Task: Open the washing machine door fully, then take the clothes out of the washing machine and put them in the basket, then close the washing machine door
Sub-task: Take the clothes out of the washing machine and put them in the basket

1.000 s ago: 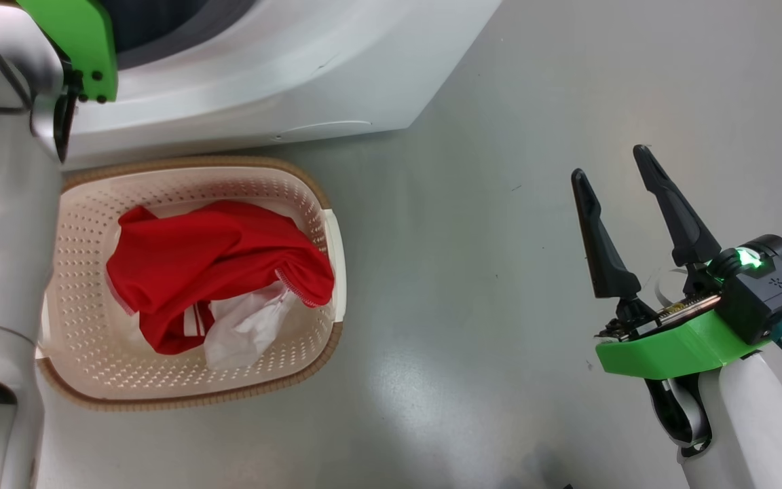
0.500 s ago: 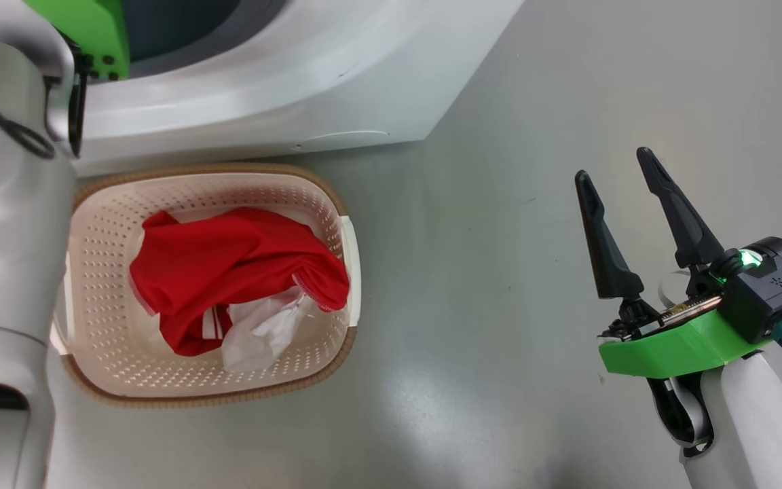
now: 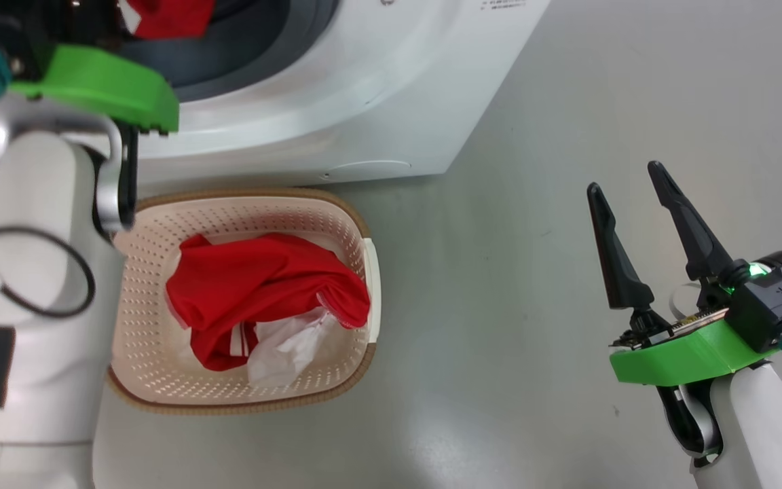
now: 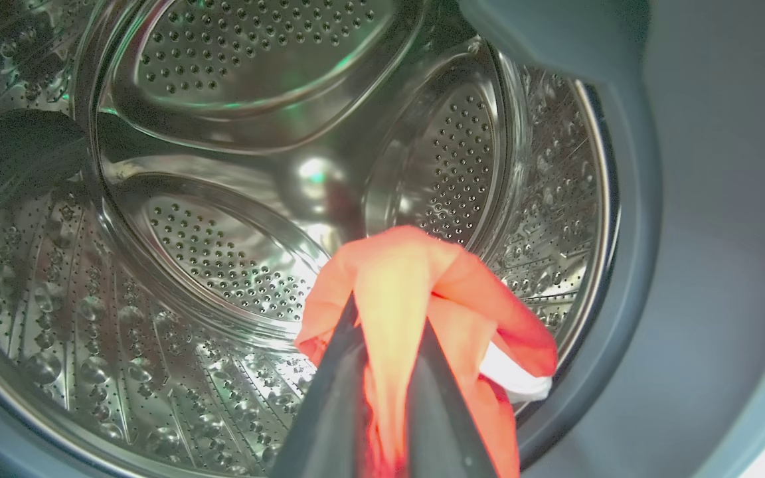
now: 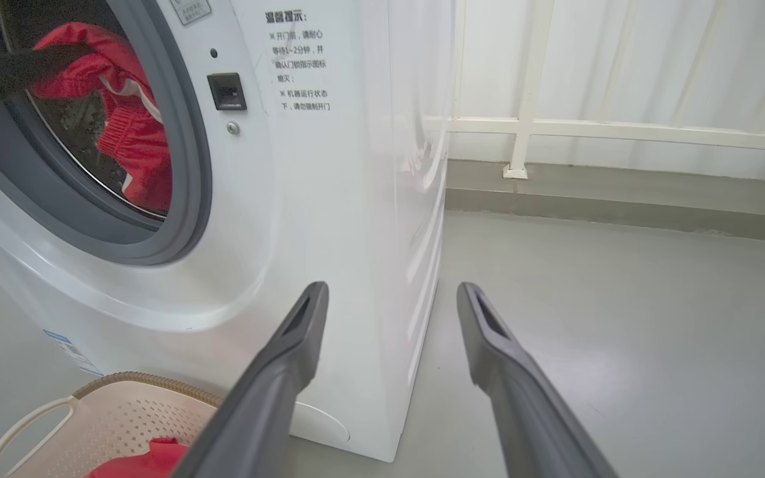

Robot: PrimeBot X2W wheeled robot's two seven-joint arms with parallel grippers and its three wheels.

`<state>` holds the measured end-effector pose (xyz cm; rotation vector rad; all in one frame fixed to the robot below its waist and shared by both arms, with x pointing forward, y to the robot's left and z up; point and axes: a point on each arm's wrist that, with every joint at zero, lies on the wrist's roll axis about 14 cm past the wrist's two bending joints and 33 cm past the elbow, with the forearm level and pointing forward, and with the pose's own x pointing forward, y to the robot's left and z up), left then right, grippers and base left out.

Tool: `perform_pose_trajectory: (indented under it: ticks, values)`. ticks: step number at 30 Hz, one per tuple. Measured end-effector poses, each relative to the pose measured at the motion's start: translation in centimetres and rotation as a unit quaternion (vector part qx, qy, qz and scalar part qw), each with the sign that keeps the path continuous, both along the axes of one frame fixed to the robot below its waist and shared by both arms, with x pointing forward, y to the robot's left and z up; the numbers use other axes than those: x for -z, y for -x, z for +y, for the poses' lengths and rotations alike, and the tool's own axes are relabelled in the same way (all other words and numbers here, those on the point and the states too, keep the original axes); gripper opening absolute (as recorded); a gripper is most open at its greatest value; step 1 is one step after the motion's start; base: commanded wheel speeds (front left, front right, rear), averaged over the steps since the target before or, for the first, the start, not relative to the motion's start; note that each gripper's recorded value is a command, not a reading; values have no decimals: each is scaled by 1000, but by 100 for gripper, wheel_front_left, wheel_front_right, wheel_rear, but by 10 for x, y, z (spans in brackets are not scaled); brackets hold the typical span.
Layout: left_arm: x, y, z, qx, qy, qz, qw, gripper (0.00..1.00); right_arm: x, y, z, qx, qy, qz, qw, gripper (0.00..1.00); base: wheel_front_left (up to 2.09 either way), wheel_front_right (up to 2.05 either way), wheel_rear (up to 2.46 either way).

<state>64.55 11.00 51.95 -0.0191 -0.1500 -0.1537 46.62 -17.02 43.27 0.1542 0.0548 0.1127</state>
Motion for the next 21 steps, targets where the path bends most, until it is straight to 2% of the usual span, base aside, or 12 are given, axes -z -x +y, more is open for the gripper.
perform_pose_trajectory:
  ticks: [21]
  values:
    - [-49, 103, 27, -32, 17, -68, 997, 0, -43, 25, 13, -14, -6, -41, 999, 100, 0, 0, 0]
